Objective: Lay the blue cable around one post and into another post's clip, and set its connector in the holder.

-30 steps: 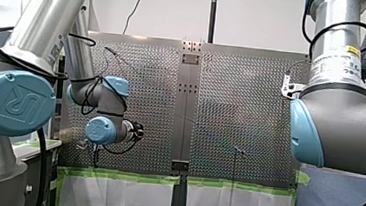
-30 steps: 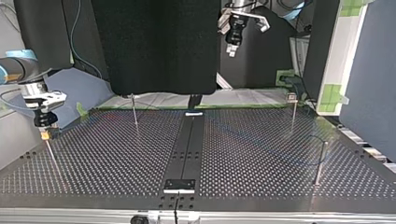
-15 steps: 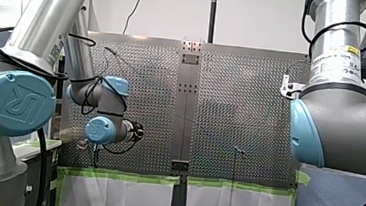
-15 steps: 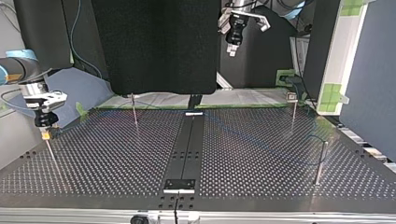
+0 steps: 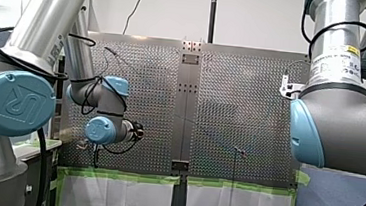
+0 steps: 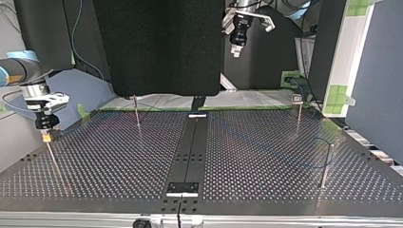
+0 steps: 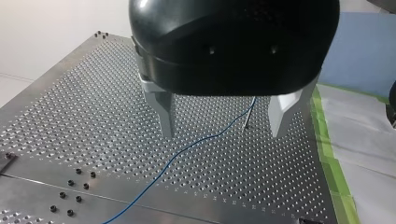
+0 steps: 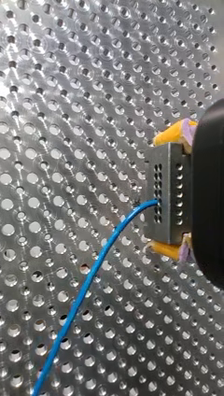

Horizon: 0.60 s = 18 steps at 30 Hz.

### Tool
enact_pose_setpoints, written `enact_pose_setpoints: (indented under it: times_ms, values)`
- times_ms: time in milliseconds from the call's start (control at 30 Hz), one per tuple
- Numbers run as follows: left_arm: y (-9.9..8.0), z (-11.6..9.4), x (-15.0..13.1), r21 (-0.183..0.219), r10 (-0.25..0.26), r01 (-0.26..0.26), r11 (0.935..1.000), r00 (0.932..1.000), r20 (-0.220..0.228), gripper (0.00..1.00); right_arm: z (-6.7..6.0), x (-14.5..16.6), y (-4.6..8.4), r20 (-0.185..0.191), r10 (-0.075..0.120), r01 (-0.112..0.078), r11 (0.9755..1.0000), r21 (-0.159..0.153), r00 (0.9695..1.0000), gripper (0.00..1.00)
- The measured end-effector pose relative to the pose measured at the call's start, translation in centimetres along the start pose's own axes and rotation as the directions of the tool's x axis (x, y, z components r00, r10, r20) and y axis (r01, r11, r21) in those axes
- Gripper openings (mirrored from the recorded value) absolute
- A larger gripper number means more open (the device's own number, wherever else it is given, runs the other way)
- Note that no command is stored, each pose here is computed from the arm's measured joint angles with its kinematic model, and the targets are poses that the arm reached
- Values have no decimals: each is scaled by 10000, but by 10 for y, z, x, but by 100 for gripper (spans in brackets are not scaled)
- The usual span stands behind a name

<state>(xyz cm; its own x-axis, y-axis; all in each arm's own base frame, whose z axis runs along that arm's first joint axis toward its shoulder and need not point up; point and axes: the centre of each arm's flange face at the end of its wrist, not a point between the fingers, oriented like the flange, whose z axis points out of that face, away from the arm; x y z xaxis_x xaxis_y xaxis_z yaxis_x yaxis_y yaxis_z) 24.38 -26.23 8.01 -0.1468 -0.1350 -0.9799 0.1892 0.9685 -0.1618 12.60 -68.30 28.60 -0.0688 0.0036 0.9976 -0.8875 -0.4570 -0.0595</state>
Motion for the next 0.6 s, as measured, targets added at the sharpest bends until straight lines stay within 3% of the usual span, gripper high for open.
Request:
enact_pose_setpoints:
  times_ms: [67, 100, 167, 200, 233, 600]
  values:
    - [0, 0, 0, 1, 3, -3, 10000, 10000, 0, 99, 0, 0, 1, -4, -24, 24, 10000, -60, 10000, 66]
    - [0, 0, 0, 0, 5, -5, 10000, 10000, 1, 99, 0, 0, 1, -5, -30, 30, 10000, -89, 10000, 66]
    - [0, 0, 0, 0, 9, -9, 10000, 10000, 1, 99, 0, 0, 2, -11, -38, 38, 9999, -160, 10000, 88]
    - [0, 0, 0, 0, 11, -11, 10000, 10000, -1, 99, 0, 0, 2, -24, -48, 47, 9998, -209, 10000, 88]
    - [0, 0, 0, -1, 12, -12, 10000, 10000, 0, 99, 0, 1, 3, -43, -59, 57, 9997, -249, 10000, 98]
    - [0, 0, 0, -8, 18, -18, 10000, 10000, -7, 99, 0, 0, 4, -30, -38, 37, 9993, -361, 10000, 98]
